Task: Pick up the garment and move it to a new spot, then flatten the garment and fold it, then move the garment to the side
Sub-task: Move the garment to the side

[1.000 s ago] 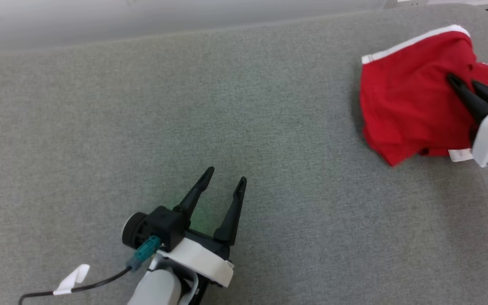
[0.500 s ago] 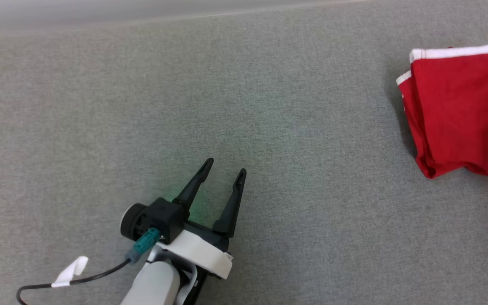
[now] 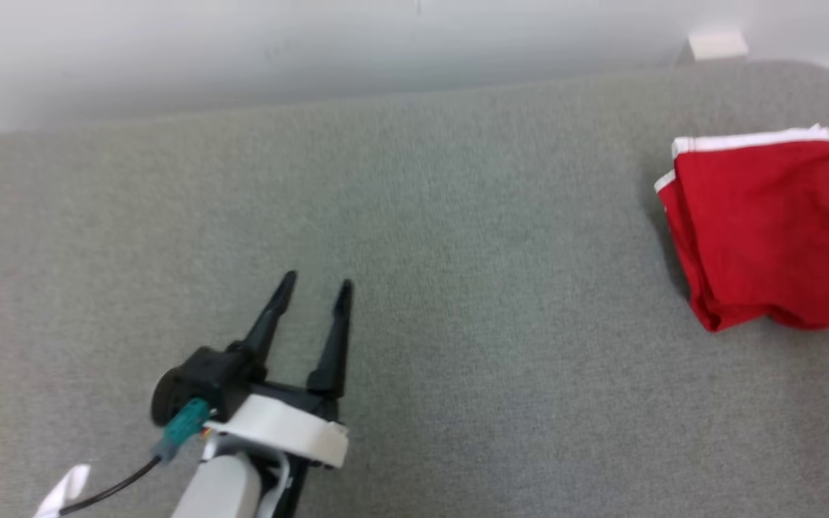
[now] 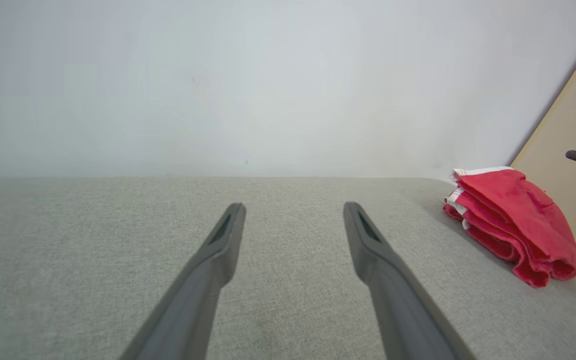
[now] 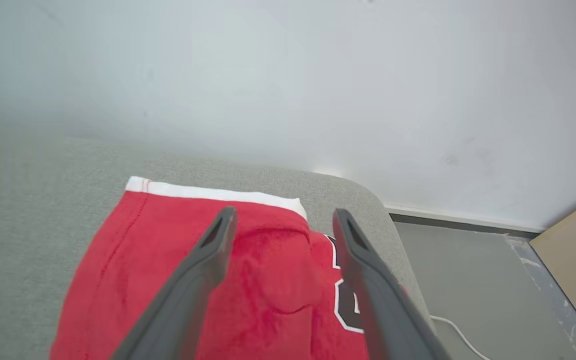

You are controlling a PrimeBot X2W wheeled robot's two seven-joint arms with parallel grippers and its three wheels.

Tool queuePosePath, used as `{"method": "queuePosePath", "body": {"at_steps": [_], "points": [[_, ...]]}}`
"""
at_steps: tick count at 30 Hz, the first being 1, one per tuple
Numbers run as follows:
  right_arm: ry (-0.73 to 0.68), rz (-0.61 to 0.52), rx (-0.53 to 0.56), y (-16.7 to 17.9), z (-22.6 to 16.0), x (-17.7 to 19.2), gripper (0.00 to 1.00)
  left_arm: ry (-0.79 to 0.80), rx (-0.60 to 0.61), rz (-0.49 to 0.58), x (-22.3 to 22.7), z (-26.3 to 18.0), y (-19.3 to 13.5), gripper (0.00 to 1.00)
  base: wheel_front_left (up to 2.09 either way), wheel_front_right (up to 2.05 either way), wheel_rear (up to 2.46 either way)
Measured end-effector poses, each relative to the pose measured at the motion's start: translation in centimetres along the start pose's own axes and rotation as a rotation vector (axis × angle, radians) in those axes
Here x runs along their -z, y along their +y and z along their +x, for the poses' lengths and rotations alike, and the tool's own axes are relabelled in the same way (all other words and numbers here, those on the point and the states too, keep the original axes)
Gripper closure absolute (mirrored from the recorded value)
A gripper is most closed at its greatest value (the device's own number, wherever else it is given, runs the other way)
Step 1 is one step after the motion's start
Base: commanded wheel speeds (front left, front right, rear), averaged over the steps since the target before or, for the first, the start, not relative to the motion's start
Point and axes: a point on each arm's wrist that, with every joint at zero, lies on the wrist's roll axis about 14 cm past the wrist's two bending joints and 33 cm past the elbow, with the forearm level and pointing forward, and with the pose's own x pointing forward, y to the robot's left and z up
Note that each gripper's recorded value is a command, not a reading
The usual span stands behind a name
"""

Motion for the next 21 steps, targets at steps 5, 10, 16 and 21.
{"method": "queuePosePath", "body": {"at_steps": [5,10,16,21], "points": [[-0.143,0.025,-0.072,2.7,-1.7,-4.1,0.00,-0.064,-0.087,0.036,-3.1,-2.0,2.1,0.00,0.00,0.00,0.00],[-0.309,0.072,-0.121,4.8,-4.2,-7.9,0.00,-0.110,-0.168,0.065,-5.4,-4.4,4.0,0.00,0.00,0.00,0.00],[-0.418,0.159,-0.145,7.5,-7.3,-7.3,0.00,-0.180,-0.261,0.133,-8.5,-6.8,5.9,0.00,0.00,0.00,0.00],[-0.445,0.249,-0.145,10.2,-9.8,-4.5,0.00,-0.155,-0.290,0.126,-7.9,-9.1,6.5,0.00,0.00,0.00,0.00]]}}
